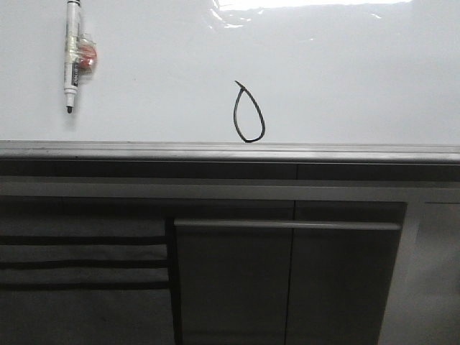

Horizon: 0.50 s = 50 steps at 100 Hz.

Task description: Write number 0 on whiteboard

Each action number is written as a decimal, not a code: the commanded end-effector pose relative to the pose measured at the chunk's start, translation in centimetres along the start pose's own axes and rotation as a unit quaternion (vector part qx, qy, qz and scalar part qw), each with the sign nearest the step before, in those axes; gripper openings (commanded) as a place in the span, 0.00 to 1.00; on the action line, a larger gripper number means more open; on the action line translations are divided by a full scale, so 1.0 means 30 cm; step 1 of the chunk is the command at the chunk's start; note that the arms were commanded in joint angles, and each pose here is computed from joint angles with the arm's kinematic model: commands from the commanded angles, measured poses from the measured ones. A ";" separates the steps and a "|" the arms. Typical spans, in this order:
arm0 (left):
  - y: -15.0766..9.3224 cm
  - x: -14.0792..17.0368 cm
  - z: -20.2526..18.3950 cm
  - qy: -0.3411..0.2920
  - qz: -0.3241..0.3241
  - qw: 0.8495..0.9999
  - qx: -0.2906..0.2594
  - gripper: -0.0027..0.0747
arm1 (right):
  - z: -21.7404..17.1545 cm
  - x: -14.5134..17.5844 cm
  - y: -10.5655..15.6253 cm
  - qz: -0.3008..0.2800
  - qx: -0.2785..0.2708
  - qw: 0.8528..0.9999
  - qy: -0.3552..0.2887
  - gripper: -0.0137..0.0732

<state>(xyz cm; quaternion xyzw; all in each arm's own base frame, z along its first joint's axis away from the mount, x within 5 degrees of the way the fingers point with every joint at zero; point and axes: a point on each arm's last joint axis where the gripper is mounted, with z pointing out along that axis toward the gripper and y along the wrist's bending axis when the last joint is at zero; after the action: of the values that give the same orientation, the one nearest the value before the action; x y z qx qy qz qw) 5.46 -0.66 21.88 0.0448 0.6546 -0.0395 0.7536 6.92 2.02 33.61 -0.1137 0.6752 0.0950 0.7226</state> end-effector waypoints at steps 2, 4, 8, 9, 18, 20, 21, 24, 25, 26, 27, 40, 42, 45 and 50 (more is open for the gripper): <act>-0.002 0.003 -0.007 -0.034 -0.005 0.999 0.004 0.01 | 0.002 -0.046 0.002 -0.008 -0.003 0.999 -0.044 0.07; -0.002 0.003 -0.007 -0.034 -0.005 0.999 0.004 0.01 | 0.002 -0.046 0.002 -0.008 -0.003 0.999 -0.044 0.07; -0.002 0.003 -0.007 -0.034 -0.005 0.999 0.004 0.01 | 0.002 -0.046 0.002 -0.008 -0.003 0.999 -0.044 0.07; -0.002 0.003 -0.007 -0.034 -0.005 0.999 0.004 0.01 | 0.002 -0.046 0.002 -0.008 -0.003 0.999 -0.044 0.07; -0.002 0.003 -0.007 -0.034 -0.005 0.999 0.004 0.01 | 0.002 -0.046 0.002 -0.008 -0.003 0.999 -0.044 0.07; -0.002 0.003 -0.007 -0.034 -0.005 0.999 0.004 0.01 | 0.002 -0.046 0.002 -0.008 -0.003 0.999 -0.044 0.07; -0.002 0.003 -0.007 -0.034 -0.005 0.999 0.004 0.01 | 0.002 -0.046 0.002 -0.008 -0.003 0.999 -0.044 0.07; -0.002 0.003 -0.007 -0.034 -0.005 0.999 0.004 0.01 | 0.002 -0.046 0.002 -0.008 -0.003 0.999 -0.044 0.07; -0.002 0.003 -0.007 -0.034 -0.005 0.999 0.004 0.01 | 0.002 -0.046 0.002 -0.008 -0.003 0.999 -0.044 0.07; -0.002 0.003 -0.007 -0.034 -0.005 0.999 0.004 0.01 | 0.002 -0.046 0.002 -0.008 -0.003 0.999 -0.044 0.07; -0.002 0.003 -0.007 -0.034 -0.005 0.999 0.004 0.01 | 0.002 -0.046 0.002 -0.008 -0.003 0.999 -0.044 0.07; -0.002 0.003 -0.007 -0.034 -0.005 0.999 0.004 0.01 | 0.002 -0.046 0.002 -0.008 -0.003 0.999 -0.044 0.07; -0.002 0.003 -0.007 -0.034 -0.005 0.999 0.004 0.01 | 0.002 -0.046 0.002 -0.008 -0.003 0.999 -0.044 0.07; -0.002 0.003 -0.007 -0.034 -0.005 0.999 0.004 0.01 | 0.002 -0.046 0.002 -0.008 -0.003 0.999 -0.044 0.07; -0.002 0.003 -0.007 -0.034 -0.005 0.999 0.004 0.01 | -0.016 -0.039 0.000 -0.008 0.001 0.999 -0.052 0.07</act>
<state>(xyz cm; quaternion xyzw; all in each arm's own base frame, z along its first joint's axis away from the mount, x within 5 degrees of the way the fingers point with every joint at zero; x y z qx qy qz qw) 5.46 -0.67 21.87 0.0461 0.6552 -0.0384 0.7531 6.89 2.01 33.56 -0.1137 0.6752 0.0950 0.7226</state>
